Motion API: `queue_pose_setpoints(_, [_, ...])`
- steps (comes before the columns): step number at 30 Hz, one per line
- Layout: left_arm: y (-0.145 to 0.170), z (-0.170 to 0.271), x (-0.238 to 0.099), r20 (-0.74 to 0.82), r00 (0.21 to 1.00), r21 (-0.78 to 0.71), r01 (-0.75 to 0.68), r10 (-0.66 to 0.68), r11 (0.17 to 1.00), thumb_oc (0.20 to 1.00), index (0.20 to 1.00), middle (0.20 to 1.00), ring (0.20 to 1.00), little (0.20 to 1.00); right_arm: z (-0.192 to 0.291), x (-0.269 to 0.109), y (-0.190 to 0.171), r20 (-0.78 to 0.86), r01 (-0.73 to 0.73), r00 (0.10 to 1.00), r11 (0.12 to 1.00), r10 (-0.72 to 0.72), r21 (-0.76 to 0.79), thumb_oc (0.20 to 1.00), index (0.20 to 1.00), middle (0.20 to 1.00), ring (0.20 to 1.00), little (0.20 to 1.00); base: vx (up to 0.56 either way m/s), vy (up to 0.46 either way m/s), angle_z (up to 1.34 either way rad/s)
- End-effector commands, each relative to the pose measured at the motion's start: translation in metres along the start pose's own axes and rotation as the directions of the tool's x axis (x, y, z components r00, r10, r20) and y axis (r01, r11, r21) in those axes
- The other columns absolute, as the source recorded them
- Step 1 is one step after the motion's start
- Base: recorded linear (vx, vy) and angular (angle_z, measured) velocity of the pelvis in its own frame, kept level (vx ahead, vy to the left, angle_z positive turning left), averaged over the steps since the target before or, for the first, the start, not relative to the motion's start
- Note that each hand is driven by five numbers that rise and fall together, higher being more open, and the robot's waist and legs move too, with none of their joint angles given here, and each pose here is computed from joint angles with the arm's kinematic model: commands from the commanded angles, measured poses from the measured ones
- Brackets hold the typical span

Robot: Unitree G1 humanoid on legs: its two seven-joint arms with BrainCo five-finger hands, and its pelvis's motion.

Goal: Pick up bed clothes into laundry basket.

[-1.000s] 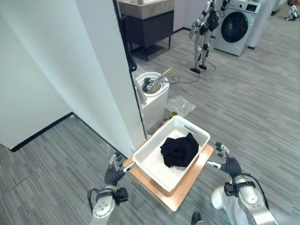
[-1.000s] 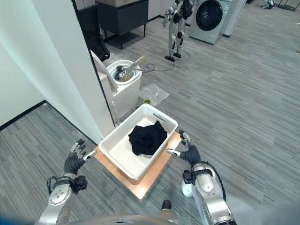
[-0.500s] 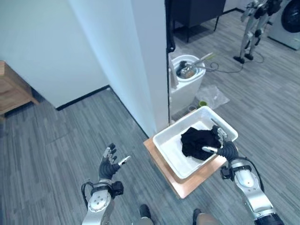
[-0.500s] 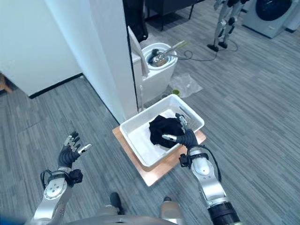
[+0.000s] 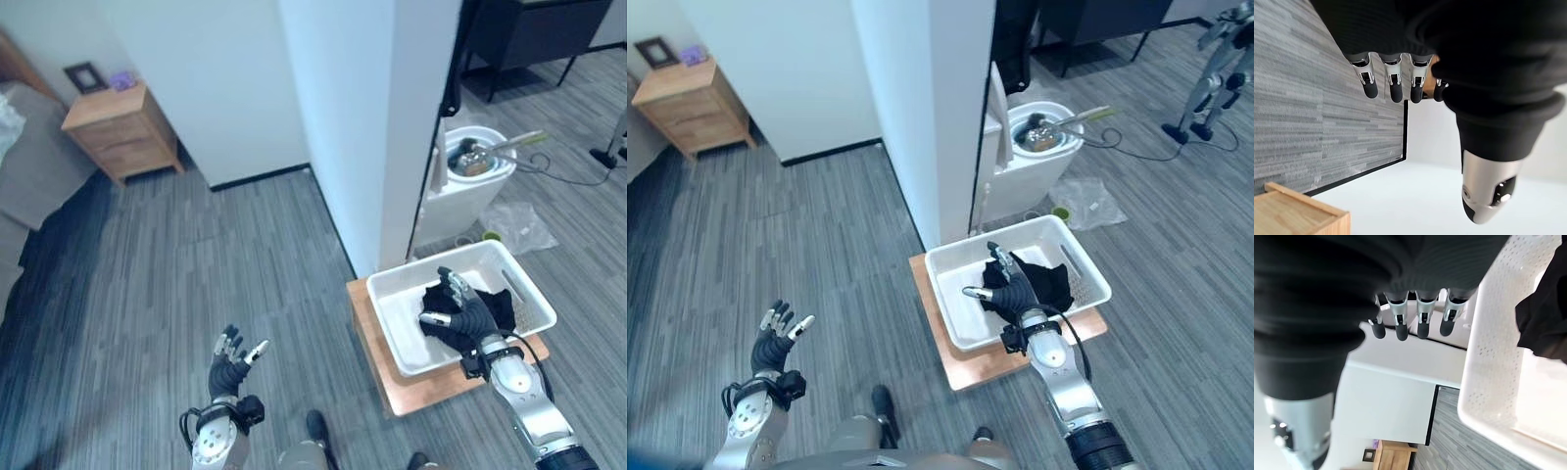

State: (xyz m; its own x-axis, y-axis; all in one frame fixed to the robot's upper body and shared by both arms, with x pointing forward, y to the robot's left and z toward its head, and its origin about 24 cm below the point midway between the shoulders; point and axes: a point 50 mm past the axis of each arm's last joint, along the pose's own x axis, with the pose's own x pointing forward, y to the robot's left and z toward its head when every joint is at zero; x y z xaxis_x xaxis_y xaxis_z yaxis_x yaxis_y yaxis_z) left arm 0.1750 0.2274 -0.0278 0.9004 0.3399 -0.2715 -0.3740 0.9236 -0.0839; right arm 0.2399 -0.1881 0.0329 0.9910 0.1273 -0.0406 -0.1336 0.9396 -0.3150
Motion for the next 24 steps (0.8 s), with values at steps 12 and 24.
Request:
queue_pose_setpoints(12, [-0.051,0.06,0.026,0.223,0.955,0.159,0.164,-0.197,0.974,1.0,1.0,1.0,1.0,1.0,0.005,0.01,-0.002,0.016,0.054,0.998,0.994,-0.053,-0.096,1.0,1.0,1.0,1.0,1.0,-0.12,0.284,1.18])
queue_pose_setpoints(24, [-0.093,0.032,0.018,0.108,0.933,0.319,0.293,-0.342,0.901,1.0,1.0,1.0,1.0,1.0,-0.013,0.0,0.067,-0.071,-0.089,0.993,0.995,0.093,0.048,1.0,1.0,1.0,1.0,1.0,-0.03,0.157,0.48])
